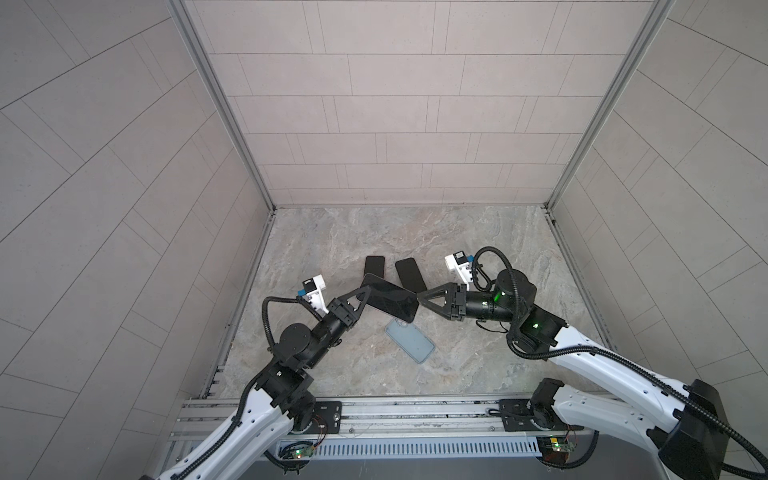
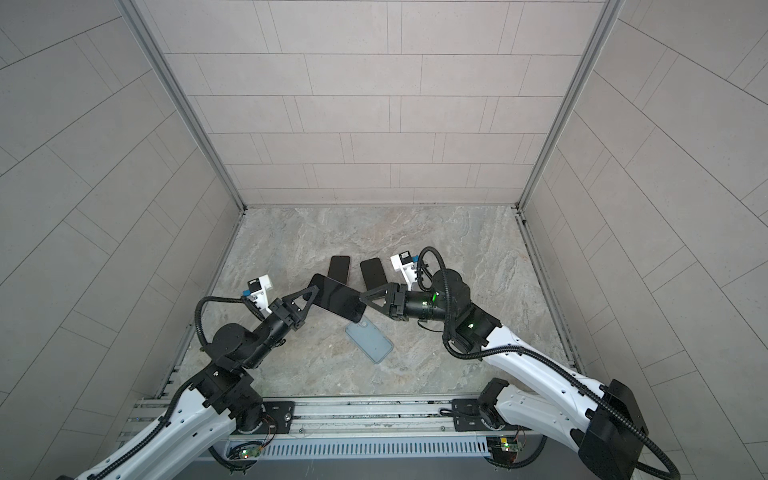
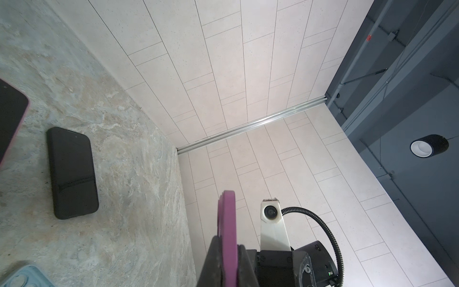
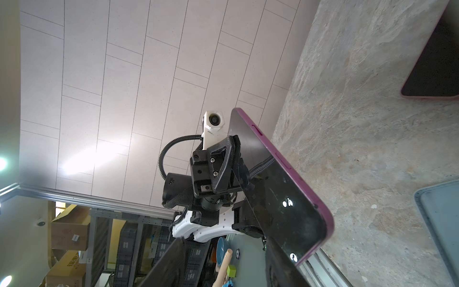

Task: Put the phone into the phone case

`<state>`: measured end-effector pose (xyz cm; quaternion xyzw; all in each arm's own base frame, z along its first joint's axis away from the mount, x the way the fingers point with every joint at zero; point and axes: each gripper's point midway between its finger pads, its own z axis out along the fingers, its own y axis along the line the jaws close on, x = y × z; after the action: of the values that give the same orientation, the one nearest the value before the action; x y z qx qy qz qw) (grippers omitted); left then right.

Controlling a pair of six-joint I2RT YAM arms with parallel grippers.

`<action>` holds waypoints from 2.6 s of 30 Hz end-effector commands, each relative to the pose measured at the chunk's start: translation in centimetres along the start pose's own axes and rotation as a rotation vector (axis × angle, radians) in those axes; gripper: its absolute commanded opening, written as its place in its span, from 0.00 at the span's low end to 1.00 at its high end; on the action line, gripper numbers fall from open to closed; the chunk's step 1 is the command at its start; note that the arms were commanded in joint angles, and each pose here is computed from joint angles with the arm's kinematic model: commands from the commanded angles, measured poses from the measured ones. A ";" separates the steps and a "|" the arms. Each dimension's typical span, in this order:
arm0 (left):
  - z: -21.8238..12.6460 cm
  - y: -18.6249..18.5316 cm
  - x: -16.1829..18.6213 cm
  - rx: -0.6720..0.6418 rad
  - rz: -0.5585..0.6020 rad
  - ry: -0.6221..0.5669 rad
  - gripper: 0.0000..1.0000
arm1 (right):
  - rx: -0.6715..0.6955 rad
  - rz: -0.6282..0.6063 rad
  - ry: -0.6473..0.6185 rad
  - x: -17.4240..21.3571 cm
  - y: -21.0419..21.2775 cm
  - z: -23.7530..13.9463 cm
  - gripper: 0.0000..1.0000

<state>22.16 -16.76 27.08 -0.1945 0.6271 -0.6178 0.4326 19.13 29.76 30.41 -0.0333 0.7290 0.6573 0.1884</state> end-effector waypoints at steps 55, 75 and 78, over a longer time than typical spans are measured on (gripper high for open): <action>0.2 17.3 7.2 -1.055 0.615 0.947 0.41 | 0.712 -0.069 -0.223 1.0 -10.6 -12.0 0.00; 3.5 23.5 10.5 -1.122 0.620 1.097 0.24 | 0.716 -0.086 -0.174 1.3 -10.9 -11.4 0.00; 3.5 23.9 10.6 -1.130 0.607 1.105 0.09 | 0.717 -0.089 -0.173 1.3 -11.0 -11.4 0.00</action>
<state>25.85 -23.21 1.80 0.1224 0.9880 -0.0770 0.0546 18.01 17.19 19.01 0.0688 0.9038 0.3372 0.2543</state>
